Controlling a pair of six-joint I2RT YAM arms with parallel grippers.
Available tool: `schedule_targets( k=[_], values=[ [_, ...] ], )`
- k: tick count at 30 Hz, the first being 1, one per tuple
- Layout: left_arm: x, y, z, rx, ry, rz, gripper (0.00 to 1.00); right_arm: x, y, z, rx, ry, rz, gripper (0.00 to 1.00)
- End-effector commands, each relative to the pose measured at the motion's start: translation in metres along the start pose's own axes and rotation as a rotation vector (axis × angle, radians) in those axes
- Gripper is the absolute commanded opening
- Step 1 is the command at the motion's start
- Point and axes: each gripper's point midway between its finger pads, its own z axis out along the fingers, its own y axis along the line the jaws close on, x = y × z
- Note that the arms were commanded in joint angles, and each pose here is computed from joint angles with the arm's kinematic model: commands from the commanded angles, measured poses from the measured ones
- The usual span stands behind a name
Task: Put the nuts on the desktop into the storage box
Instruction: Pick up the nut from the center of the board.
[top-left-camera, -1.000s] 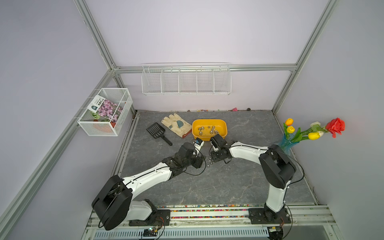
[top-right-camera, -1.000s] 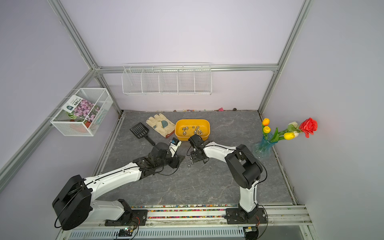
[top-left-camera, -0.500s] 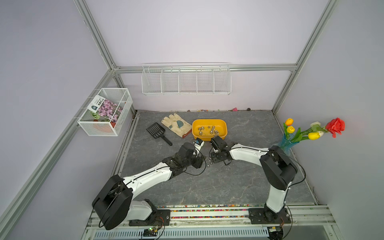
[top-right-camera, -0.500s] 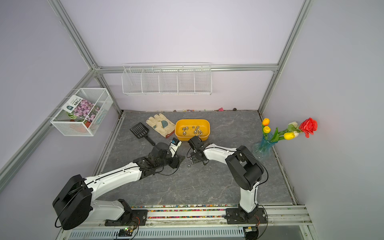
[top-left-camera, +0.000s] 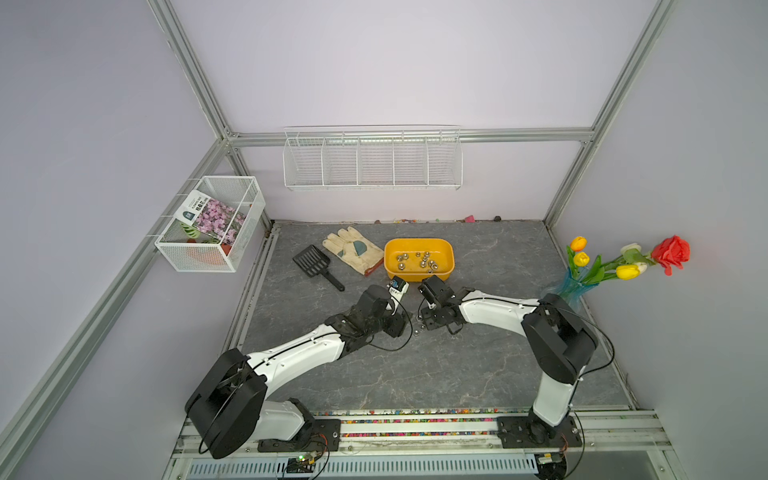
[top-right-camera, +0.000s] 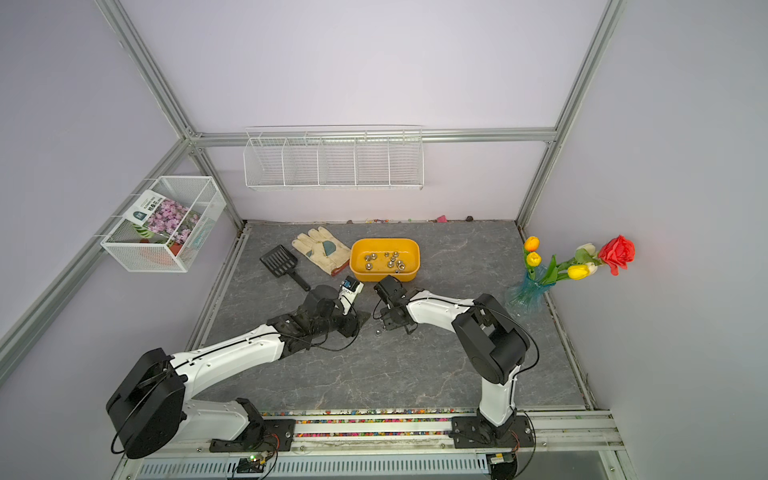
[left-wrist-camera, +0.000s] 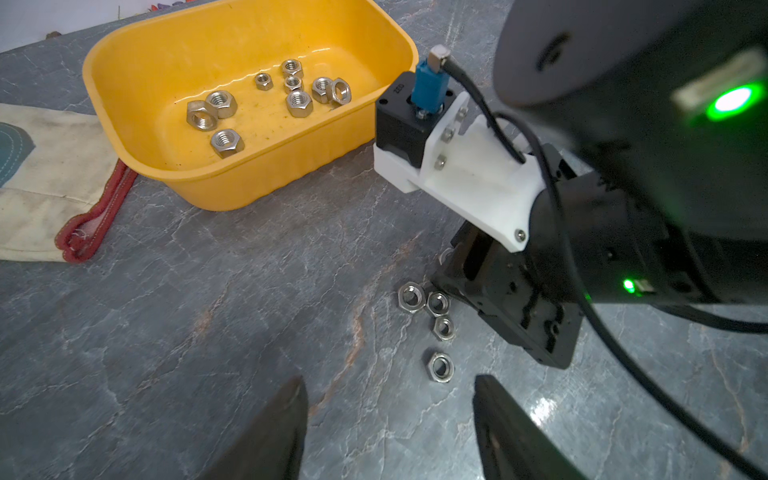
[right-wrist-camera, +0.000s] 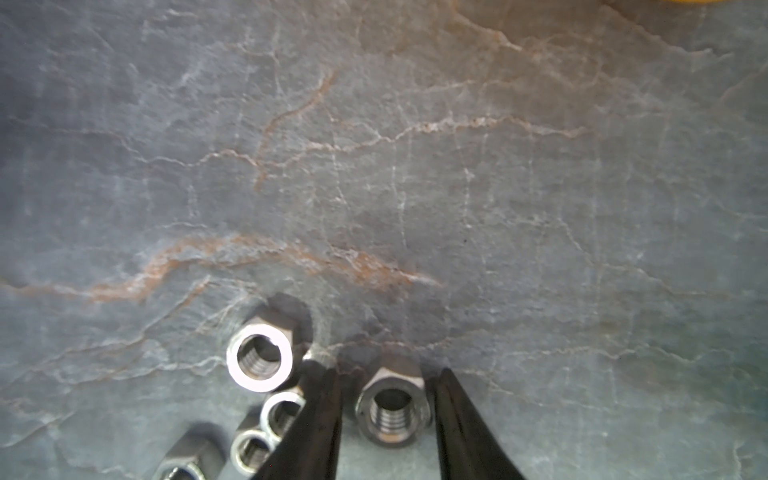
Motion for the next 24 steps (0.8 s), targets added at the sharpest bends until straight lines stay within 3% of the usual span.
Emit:
schedule_targets(
  k=[1,5,12,24],
  values=[
    [-0.006,-0.005,0.002,0.017,-0.008,0.003,0.66,0.054,-0.012,0.019,0.061,0.200,-0.030,0.34],
    [-0.007,-0.005,0.002,0.022,-0.010,0.005,0.66,0.053,-0.014,0.017,0.071,0.198,-0.034,0.25],
    [-0.007,-0.007,0.004,0.032,-0.011,0.013,0.66,0.027,-0.020,0.000,0.103,0.149,-0.043,0.22],
    [-0.016,-0.008,0.009,0.031,-0.031,0.040,0.66,-0.087,-0.045,-0.054,0.067,-0.045,0.002,0.23]
  ],
)
